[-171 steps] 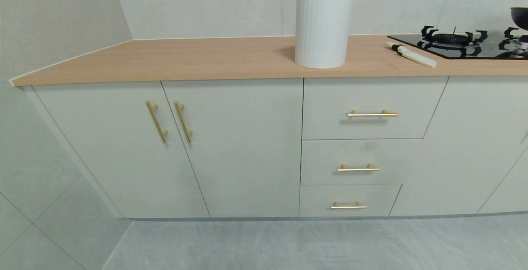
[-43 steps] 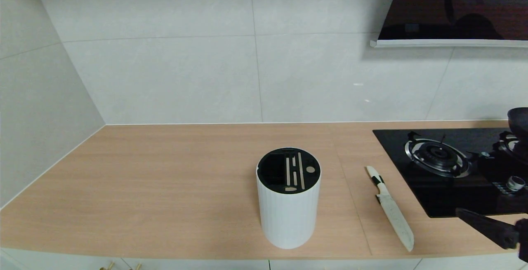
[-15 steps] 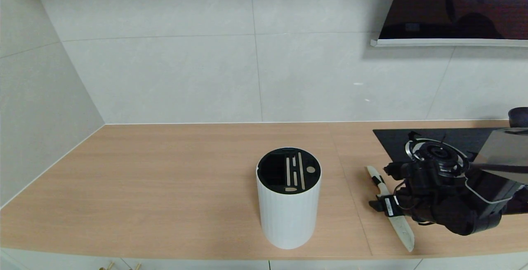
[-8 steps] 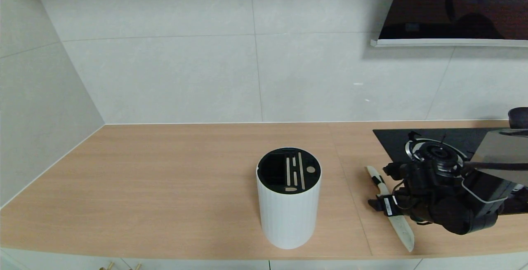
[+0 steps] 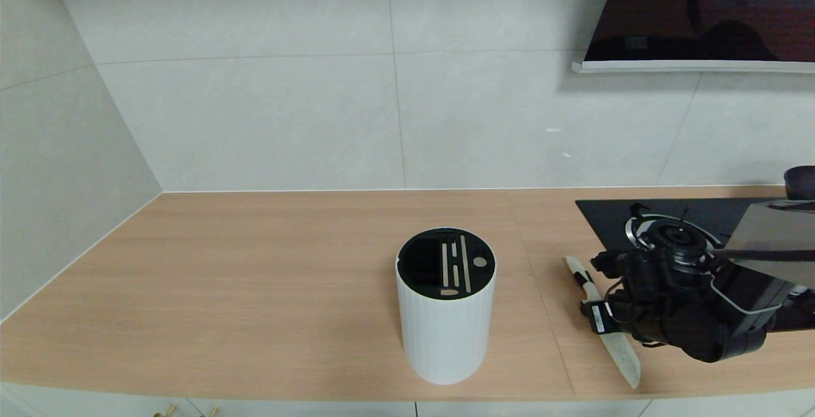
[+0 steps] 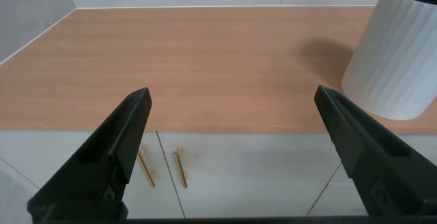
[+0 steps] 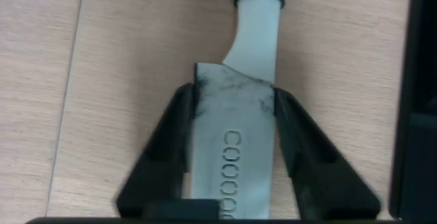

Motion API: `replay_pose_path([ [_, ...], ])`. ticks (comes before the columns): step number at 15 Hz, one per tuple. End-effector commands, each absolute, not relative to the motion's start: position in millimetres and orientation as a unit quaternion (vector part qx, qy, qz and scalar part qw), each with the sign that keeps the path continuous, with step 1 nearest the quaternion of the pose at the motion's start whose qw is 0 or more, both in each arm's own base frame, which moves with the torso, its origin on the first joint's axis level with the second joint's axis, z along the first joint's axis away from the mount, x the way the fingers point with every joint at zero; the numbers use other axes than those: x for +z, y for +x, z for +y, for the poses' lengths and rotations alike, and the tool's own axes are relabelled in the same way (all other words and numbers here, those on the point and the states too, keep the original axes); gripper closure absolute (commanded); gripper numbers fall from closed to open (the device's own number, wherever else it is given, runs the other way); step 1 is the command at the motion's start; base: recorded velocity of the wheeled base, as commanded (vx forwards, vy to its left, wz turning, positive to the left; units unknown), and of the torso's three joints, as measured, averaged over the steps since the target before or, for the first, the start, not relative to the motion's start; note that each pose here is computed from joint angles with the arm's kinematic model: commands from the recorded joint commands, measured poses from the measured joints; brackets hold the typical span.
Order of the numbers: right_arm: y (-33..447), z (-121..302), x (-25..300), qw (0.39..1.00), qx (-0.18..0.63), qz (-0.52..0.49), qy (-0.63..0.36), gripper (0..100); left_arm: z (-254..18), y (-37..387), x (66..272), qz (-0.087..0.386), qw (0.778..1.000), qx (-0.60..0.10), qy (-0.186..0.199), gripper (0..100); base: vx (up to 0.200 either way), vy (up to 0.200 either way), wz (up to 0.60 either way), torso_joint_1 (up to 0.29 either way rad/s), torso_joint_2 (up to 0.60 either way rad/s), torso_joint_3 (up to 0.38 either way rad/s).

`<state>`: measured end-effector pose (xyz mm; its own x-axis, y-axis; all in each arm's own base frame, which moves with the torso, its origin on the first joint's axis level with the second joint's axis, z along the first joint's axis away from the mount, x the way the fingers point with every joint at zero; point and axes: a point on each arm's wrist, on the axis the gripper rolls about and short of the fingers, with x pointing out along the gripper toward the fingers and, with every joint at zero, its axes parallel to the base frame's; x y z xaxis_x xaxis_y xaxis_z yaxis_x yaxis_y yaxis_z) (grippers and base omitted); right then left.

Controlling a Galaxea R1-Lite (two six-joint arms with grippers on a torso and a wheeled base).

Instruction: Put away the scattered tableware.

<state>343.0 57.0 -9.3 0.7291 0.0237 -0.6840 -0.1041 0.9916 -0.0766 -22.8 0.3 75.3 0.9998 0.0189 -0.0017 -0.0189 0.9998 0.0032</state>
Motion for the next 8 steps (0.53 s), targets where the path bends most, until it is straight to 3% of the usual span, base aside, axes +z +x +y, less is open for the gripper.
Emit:
replay_pose_path([
  [1, 342, 57, -8, 0.928, 0.034, 0.366, -0.055, 100, 0, -23, 75, 0.001, 1.0, 0.01, 0.002, 0, 0.0, 0.0, 0.0, 0.0, 0.0, 0.0],
  [4, 340, 57, 3, 0.933, 0.016, 0.353, -0.061, 100, 0, -23, 75, 0.001, 1.0, 0.01, 0.005, 0, 0.0, 0.0, 0.0, 0.0, 0.0, 0.0],
  [8, 321, 66, 49, 0.952, 0.022, 0.301, -0.044, 100, 0, -23, 75, 0.002, 1.0, 0.009, 0.015, 0, 0.0, 0.0, 0.0, 0.0, 0.0, 0.0],
])
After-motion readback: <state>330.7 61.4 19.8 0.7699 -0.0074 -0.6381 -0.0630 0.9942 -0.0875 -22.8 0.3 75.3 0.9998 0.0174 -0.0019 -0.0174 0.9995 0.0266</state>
